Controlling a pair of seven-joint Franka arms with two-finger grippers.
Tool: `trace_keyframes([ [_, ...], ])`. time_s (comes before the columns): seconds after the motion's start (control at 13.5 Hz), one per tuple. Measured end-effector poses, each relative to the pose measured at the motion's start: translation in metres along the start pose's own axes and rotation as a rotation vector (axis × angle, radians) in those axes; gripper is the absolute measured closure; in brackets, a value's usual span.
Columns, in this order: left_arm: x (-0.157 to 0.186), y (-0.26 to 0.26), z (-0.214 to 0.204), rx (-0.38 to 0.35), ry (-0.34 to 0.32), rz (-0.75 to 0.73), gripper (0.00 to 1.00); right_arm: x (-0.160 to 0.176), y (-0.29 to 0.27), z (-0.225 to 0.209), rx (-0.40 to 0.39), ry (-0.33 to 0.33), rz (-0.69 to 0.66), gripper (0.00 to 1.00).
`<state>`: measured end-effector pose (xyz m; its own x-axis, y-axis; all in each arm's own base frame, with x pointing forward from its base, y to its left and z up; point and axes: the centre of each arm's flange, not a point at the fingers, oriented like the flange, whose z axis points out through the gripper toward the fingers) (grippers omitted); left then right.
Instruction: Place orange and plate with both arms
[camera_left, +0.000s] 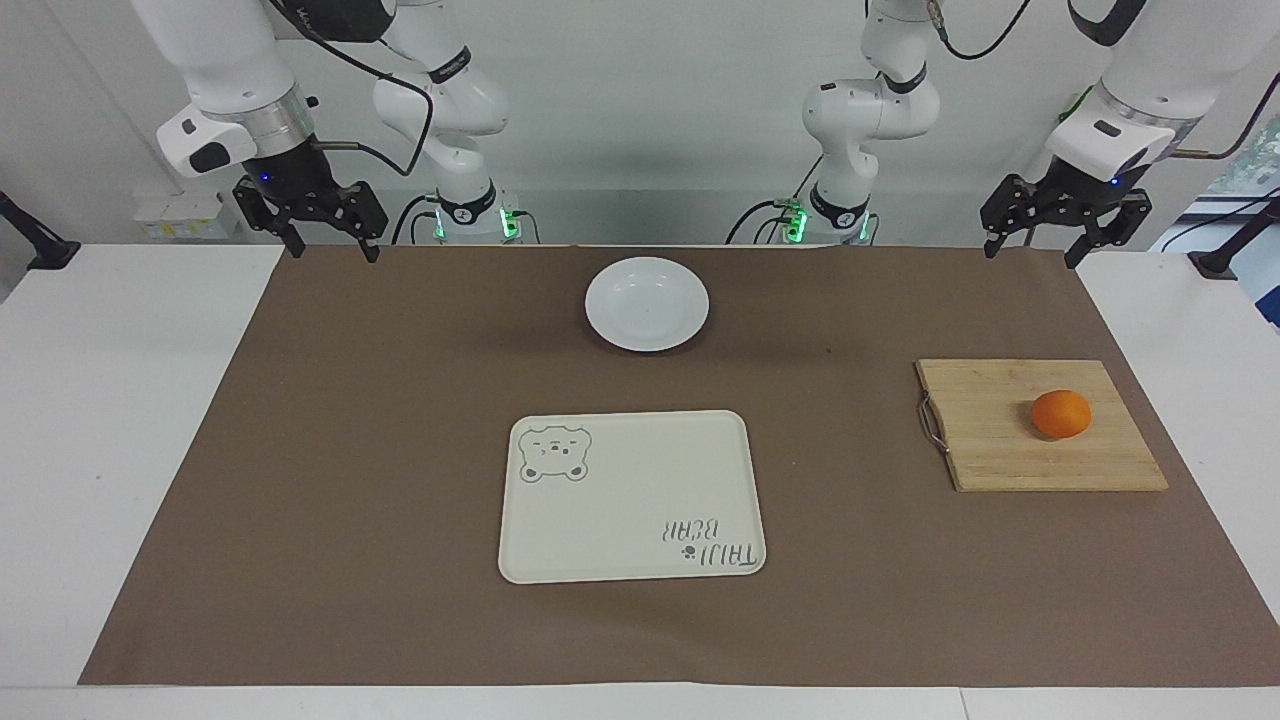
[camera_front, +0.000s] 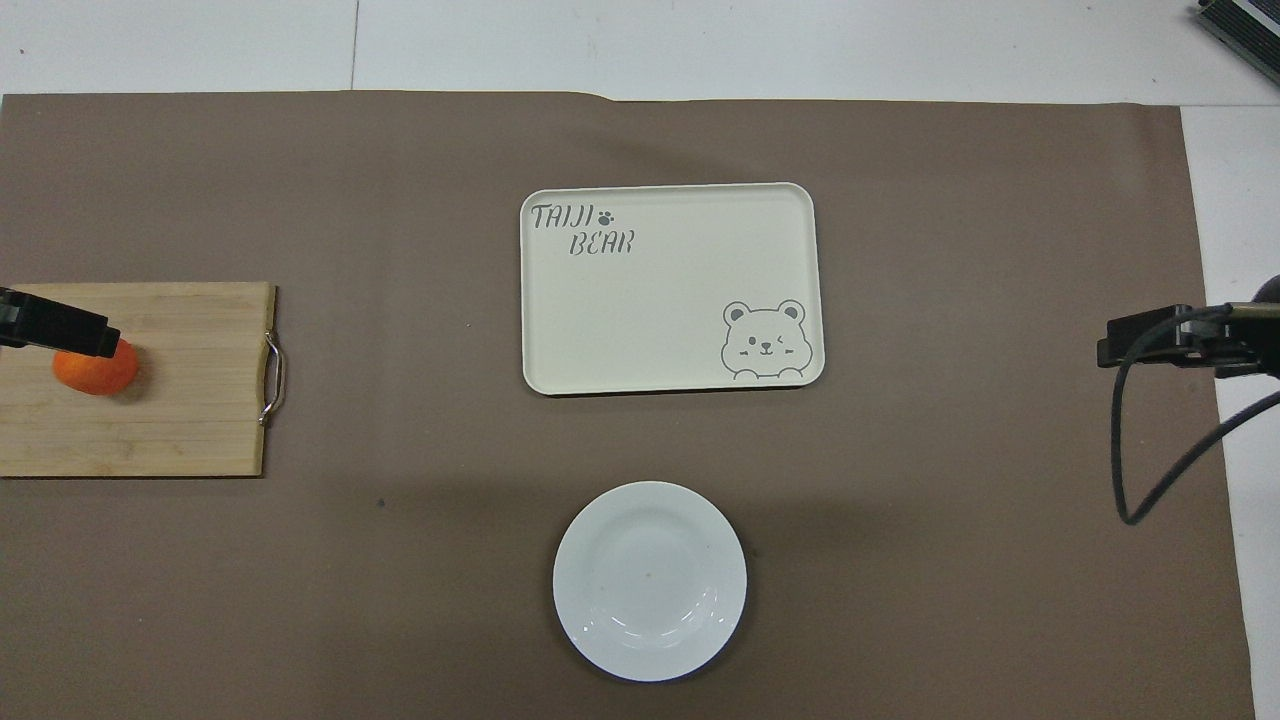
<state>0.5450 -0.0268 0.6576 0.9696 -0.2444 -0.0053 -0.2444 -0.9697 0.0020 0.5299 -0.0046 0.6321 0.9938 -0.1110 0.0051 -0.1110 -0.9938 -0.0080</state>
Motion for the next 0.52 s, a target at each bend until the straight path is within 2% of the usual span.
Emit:
trace_keyframes([
  [0.52,0.0044,0.0019,-0.0034,0.006,0.037,0.005,0.00,0.0003,0.0000,-0.0002,0.000,0.003,0.000,0.00],
])
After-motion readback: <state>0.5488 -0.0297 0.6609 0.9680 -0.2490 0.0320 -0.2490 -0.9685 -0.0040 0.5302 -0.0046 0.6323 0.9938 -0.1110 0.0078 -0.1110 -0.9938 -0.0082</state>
